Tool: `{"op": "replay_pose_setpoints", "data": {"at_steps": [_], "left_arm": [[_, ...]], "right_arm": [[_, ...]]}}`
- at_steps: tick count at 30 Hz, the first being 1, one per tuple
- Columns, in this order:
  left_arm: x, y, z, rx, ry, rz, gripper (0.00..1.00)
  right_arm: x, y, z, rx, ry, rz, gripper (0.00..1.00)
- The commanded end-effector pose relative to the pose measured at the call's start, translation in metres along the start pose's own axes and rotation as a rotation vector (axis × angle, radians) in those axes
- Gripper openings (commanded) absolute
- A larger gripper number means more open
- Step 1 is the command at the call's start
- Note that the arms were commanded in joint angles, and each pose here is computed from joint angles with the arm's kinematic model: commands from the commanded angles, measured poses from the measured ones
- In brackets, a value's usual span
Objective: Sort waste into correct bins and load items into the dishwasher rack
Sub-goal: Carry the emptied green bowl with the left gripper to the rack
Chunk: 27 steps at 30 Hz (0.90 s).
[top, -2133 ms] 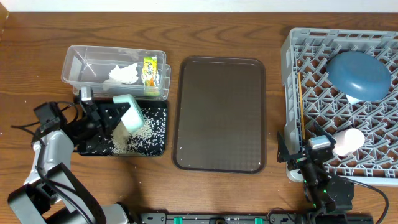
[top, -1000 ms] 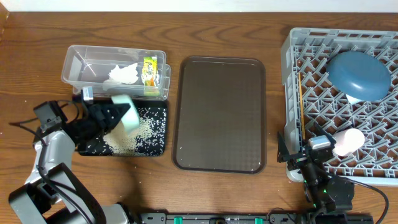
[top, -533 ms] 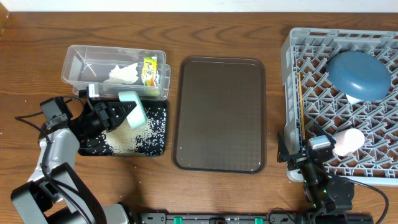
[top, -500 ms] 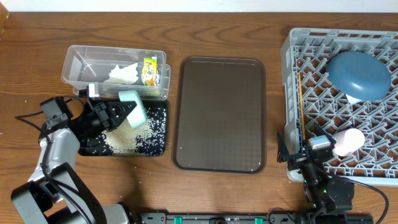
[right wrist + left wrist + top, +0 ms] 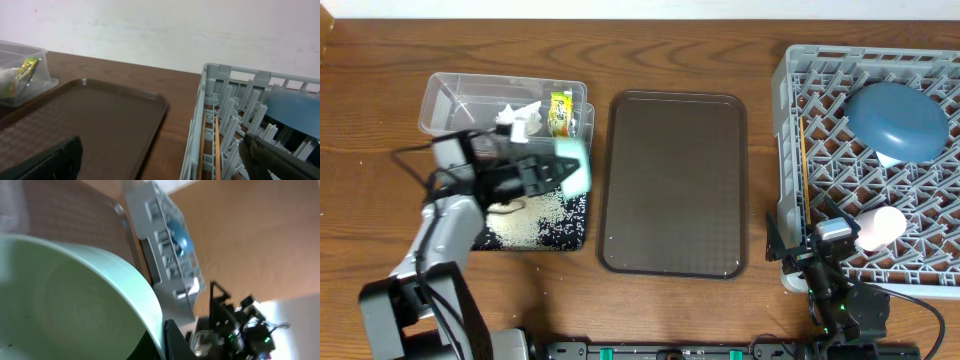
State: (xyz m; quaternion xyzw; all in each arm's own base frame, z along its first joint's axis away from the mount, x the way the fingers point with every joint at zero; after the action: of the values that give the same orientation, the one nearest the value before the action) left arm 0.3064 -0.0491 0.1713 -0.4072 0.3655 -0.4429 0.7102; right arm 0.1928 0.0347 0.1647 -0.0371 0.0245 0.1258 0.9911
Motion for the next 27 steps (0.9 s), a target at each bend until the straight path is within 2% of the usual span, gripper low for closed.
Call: {"op": "replay_pose_setpoints", "data": {"at_steps": [1, 3, 8, 14, 21, 27], "left_arm": [[0.024, -0.02, 0.012, 0.015, 0.03, -0.021, 0.06], [0.04, -0.036, 0.022, 0.066, 0.031, -0.057, 0.06], [0.085, -0.076, 0.042, 0.181, -0.082, -0.079, 0.06], [0.134, -0.085, 0.032, 0.12, -0.15, -0.028, 0.06], [0.193, -0.129, 0.028, 0.173, -0.098, -0.161, 0.06], [0.251, -0.141, 0.036, 0.084, -0.03, -0.223, 0.06]], "right_arm": [[0.0, -0.002, -0.002, 0.014, 0.002, -0.008, 0.99], [0.0, -0.002, -0.002, 0.014, 0.002, -0.008, 0.99], [0.0, -0.002, -0.002, 0.014, 0.002, -0.008, 0.99], [0.0, -0.002, -0.002, 0.014, 0.002, -0.008, 0.99], [0.0, -0.002, -0.002, 0.014, 0.002, -0.008, 0.99], [0.0, -0.002, -0.002, 0.014, 0.002, -0.008, 0.99]]}}
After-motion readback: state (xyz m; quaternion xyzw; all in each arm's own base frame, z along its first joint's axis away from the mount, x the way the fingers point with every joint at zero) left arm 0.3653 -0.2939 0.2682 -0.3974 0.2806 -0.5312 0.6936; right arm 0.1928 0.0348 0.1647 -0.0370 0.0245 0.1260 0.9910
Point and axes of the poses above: each gripper's point midway between its finger pads, its own x axis out along the fingers, its own y axis along the line the jaws close on, z = x × y, the point moved 5 cm from there along -x, back along the fingers, and after that the axes turned 2 degrees about -x, right-handed, at the moved point
